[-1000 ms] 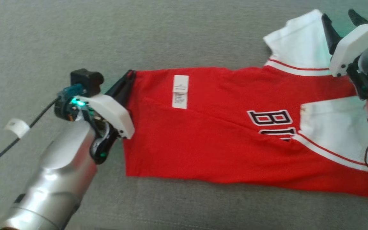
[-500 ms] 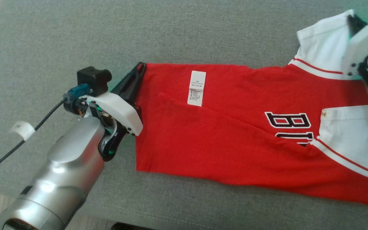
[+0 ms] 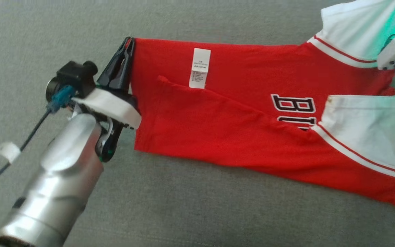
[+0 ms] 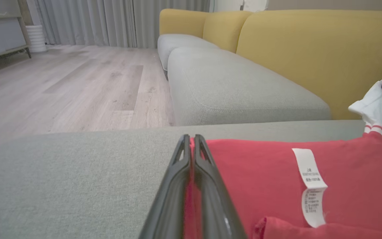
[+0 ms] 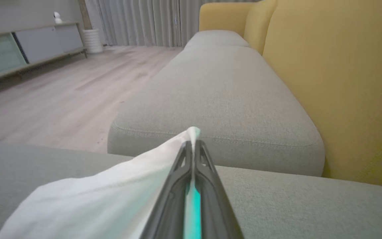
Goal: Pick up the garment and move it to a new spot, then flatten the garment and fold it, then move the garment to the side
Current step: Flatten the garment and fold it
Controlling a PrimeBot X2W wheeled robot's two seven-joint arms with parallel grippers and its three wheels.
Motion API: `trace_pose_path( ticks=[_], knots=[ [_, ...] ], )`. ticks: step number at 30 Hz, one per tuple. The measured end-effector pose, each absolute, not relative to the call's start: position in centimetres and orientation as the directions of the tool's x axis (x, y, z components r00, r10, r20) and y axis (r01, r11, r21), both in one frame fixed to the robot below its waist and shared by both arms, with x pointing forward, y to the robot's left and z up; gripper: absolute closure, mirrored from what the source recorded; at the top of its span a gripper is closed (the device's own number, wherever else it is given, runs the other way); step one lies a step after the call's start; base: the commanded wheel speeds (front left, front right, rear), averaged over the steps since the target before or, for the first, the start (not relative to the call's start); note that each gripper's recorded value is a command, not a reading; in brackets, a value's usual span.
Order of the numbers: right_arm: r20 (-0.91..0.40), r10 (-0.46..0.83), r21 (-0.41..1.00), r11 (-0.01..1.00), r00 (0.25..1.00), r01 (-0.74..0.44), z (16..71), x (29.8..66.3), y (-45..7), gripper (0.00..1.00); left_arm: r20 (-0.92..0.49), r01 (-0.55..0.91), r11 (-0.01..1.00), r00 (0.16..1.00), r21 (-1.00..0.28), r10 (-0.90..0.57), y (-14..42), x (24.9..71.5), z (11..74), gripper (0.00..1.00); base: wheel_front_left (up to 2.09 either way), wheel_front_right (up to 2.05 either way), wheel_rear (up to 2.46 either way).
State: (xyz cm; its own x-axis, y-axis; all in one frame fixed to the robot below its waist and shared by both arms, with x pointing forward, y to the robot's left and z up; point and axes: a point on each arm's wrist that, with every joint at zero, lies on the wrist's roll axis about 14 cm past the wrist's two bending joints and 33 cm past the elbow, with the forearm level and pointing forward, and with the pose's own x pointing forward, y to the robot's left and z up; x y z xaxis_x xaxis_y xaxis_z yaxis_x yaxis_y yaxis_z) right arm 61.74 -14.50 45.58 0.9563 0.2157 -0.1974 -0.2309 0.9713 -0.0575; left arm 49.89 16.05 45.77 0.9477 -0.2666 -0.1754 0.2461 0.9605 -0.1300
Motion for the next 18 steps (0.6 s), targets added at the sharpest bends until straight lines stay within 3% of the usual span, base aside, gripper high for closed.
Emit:
trace_pose_path(
  ticks=[6, 18],
  knots=[
    [-0.158, 0.204, -0.010, 0.978, 0.966, -0.208, 46.4, 58.4, -15.9, 1.00, -0.147, 0.258, 0.964, 0.953, -0.067, -0.265, 15.4, 47.5, 45.6, 1.00, 0.00, 0.00, 0.00],
    [-0.238, 0.119, 0.213, 0.975, 0.964, -0.068, 42.0, 45.0, -20.0, 1.00, -0.262, 0.182, 0.981, 0.946, -0.067, -0.193, 16.0, 40.6, 40.9, 1.00, 0.00, 0.00, 0.00]
  ],
)
